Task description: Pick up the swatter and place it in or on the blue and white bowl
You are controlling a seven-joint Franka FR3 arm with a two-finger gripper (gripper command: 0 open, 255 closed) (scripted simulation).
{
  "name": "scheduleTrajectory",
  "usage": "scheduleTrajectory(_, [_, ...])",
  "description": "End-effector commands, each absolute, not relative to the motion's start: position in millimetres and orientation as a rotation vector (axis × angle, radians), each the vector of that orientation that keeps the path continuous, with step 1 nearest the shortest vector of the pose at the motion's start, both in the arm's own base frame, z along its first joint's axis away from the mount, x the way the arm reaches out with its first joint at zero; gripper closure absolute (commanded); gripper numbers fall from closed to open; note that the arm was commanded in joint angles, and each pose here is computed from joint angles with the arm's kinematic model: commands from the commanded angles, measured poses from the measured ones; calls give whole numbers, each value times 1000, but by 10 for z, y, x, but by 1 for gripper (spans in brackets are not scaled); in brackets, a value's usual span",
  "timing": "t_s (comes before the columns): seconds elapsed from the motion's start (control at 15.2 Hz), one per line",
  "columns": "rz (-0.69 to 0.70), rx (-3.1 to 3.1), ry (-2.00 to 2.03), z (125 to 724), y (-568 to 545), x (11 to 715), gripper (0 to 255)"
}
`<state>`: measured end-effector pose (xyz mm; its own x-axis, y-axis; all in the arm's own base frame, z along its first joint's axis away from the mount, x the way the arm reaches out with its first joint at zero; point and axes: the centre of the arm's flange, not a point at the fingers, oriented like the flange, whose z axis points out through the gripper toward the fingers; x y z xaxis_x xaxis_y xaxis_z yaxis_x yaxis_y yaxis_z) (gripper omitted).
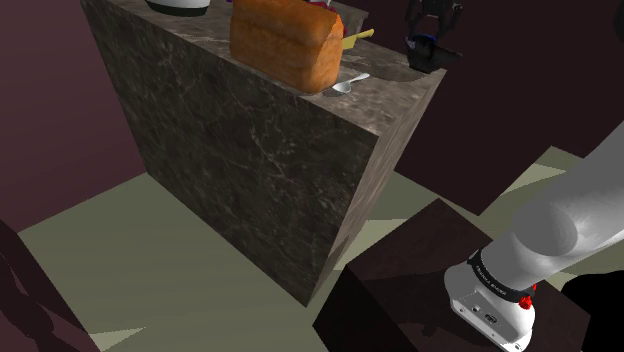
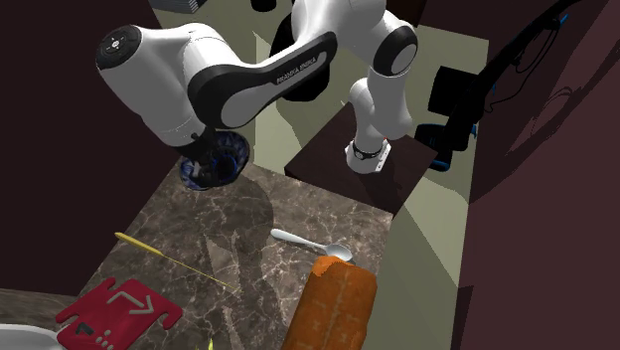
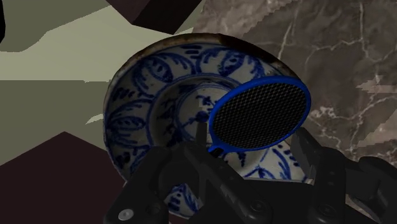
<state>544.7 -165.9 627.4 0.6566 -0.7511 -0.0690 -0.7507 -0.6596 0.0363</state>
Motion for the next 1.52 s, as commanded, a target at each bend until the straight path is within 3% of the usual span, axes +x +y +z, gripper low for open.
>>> scheduleTrajectory(0.0, [-126,2852,-1297,6250,-1673,5448,255])
scheduleTrajectory(0.33, [-126,2852,-1297,6250,-1673,5448,255])
scheduleTrajectory(0.4, [-126,2852,-1296,6251,-1669,5446,0])
scheduleTrajectory(0.73, [-125,2852,-1297,6250,-1673,5448,0])
scheduleTrajectory(0.99, [-125,2852,-1297,6748,-1687,5486,0])
scheduleTrajectory(1.45, [-125,2852,-1297,6748,-1687,5486,0])
